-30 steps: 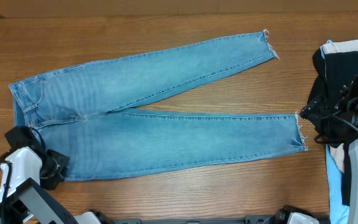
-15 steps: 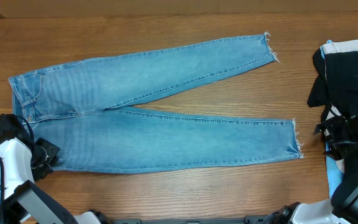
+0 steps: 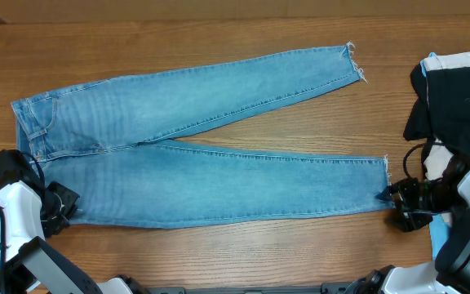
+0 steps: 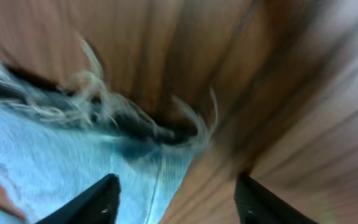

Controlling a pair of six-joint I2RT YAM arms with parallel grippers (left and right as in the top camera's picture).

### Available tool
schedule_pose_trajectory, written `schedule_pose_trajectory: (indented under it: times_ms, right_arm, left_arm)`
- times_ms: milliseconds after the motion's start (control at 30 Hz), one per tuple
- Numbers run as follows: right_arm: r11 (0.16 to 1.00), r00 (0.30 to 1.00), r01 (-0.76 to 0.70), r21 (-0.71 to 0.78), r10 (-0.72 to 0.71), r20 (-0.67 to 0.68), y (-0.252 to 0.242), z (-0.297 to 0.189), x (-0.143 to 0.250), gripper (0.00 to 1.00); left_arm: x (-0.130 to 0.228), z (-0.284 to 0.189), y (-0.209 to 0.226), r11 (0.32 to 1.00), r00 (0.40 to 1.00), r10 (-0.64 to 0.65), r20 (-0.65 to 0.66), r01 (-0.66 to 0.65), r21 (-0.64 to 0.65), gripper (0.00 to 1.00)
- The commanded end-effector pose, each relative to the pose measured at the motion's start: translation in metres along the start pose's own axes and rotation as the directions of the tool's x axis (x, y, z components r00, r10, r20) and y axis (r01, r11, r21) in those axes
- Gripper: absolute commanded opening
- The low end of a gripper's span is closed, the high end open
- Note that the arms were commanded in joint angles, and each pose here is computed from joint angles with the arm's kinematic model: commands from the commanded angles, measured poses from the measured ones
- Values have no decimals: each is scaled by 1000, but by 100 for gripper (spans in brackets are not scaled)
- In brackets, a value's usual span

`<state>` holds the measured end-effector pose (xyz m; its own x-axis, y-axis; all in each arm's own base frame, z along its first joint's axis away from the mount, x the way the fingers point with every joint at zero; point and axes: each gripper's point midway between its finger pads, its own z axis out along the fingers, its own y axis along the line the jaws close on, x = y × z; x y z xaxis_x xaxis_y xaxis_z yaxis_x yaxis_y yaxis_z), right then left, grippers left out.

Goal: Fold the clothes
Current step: 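Lift the lower leg by hem and waist corner and fold it onto the upper leg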

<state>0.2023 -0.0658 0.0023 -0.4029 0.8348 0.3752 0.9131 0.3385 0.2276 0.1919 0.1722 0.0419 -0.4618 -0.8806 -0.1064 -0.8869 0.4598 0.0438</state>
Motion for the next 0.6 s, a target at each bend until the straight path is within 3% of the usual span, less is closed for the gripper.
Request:
schedule_pose_trajectory:
  times_ms: [0,133,367,567]
  right_arm:
    - [1000,1000,-13,-22,13,-5,-2,12,3,54]
    - [998,1000,7,-61,-6,22,5,13,-4,41]
    - [989,993,108,-100,-102,60,17,9,-13,5]
    - [958,955,256,-127,-230,188,47,-37,-27,4]
  left_arm:
    - [-8,-5,-3,1000,1000,17,18,-17,13,16]
    - [-8,-5,-3,1000,1000,17,18,-17,14,16]
    - [-7,-5,-6,999,1000,17,10,-17,32,15]
    - [-12,-17,-17,995,998,57,9,-58,86,5]
